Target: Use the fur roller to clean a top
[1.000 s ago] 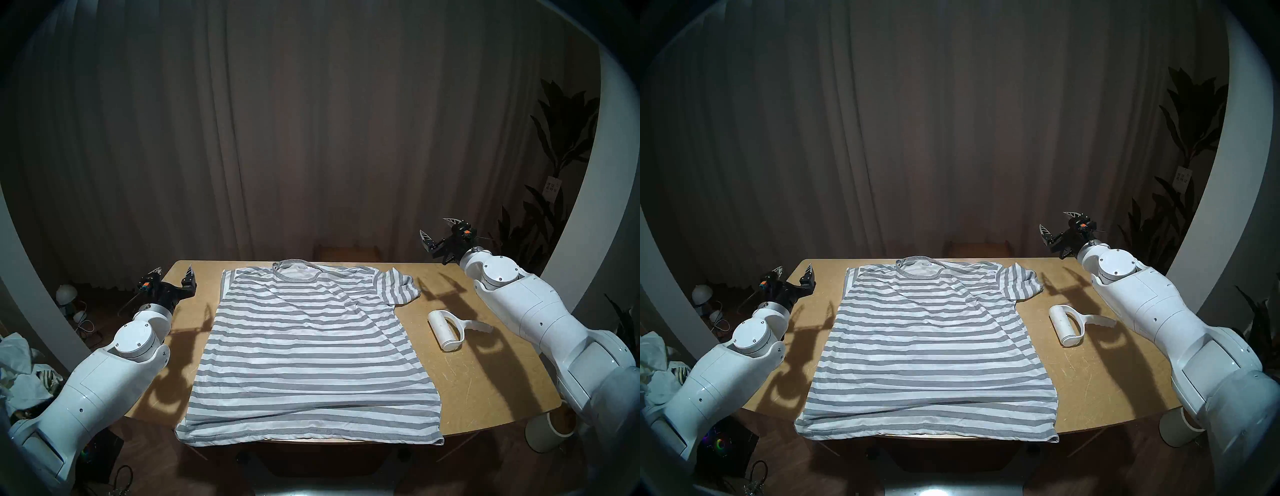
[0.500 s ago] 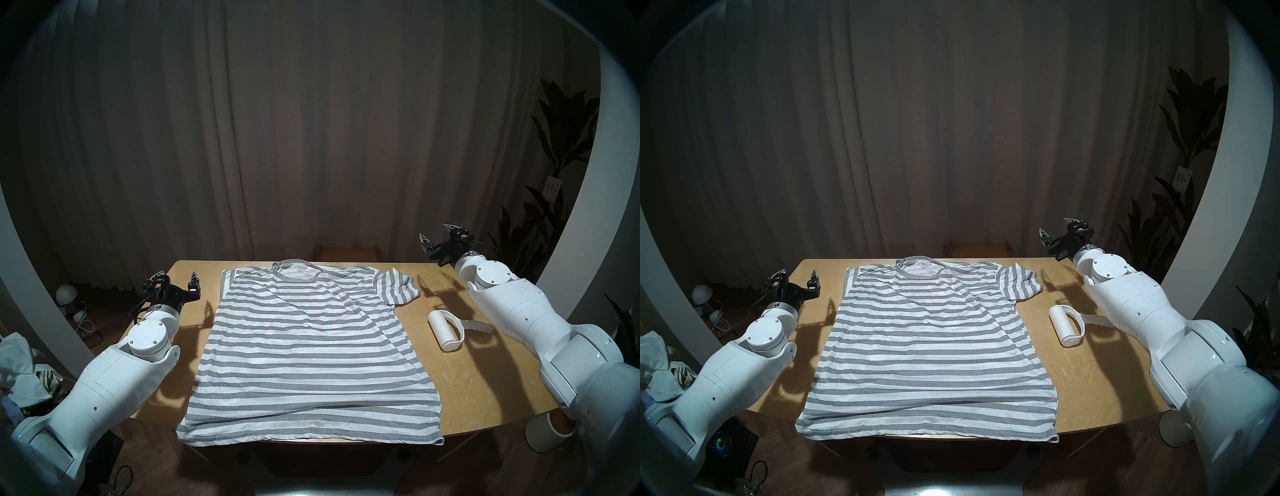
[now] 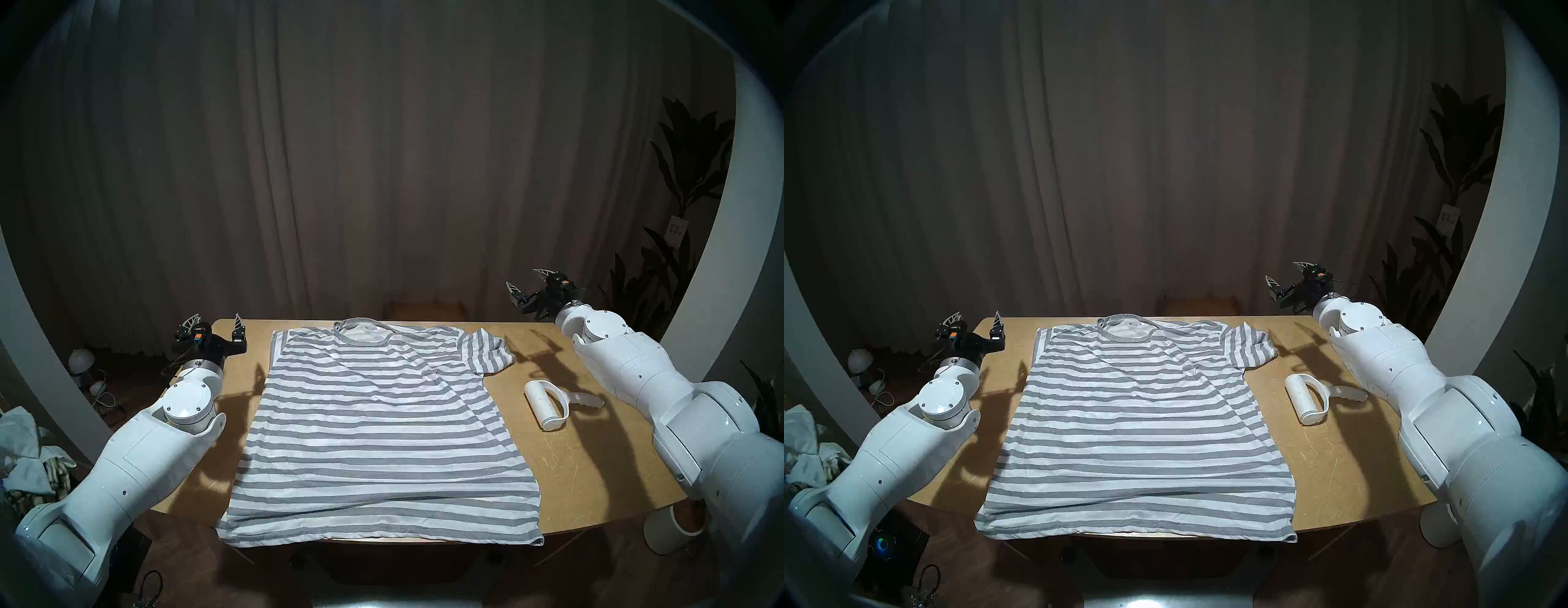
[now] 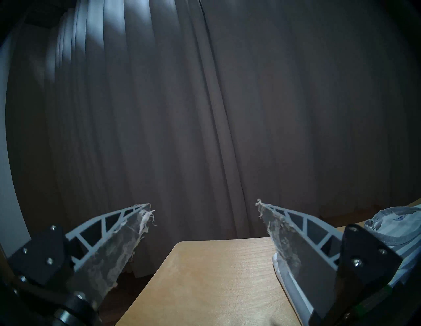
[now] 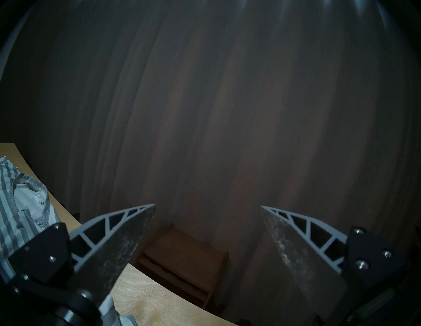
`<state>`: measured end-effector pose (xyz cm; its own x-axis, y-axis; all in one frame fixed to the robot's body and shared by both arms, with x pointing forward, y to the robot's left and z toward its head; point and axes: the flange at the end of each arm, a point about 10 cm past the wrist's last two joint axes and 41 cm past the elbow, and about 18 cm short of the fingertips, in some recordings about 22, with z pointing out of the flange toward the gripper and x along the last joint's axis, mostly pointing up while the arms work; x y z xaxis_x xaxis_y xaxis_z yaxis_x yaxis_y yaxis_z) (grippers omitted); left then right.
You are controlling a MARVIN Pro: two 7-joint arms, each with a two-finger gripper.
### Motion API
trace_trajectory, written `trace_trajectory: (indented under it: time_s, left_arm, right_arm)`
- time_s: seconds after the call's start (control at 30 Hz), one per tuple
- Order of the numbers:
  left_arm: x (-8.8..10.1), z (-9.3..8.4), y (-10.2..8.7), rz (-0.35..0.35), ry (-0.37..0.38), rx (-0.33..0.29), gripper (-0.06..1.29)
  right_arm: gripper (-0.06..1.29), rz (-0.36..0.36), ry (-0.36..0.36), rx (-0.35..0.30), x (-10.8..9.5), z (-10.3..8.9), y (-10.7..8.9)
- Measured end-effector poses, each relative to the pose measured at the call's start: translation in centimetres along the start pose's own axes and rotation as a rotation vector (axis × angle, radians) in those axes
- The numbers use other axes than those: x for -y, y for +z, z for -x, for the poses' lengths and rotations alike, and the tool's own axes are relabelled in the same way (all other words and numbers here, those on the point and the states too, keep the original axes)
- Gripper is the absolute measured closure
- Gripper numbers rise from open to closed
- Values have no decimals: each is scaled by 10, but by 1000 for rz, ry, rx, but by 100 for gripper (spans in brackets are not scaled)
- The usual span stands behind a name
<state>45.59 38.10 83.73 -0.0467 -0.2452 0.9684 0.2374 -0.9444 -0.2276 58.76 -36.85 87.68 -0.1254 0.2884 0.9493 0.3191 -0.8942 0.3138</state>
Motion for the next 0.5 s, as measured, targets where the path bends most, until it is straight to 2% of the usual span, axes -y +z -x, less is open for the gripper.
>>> trace_trajectory:
  time_s: [0.5]
  left_arm:
    - [2, 4, -3, 68, -5, -53, 2]
  right_arm:
    - [3, -79, 0, -39, 3, 3, 0]
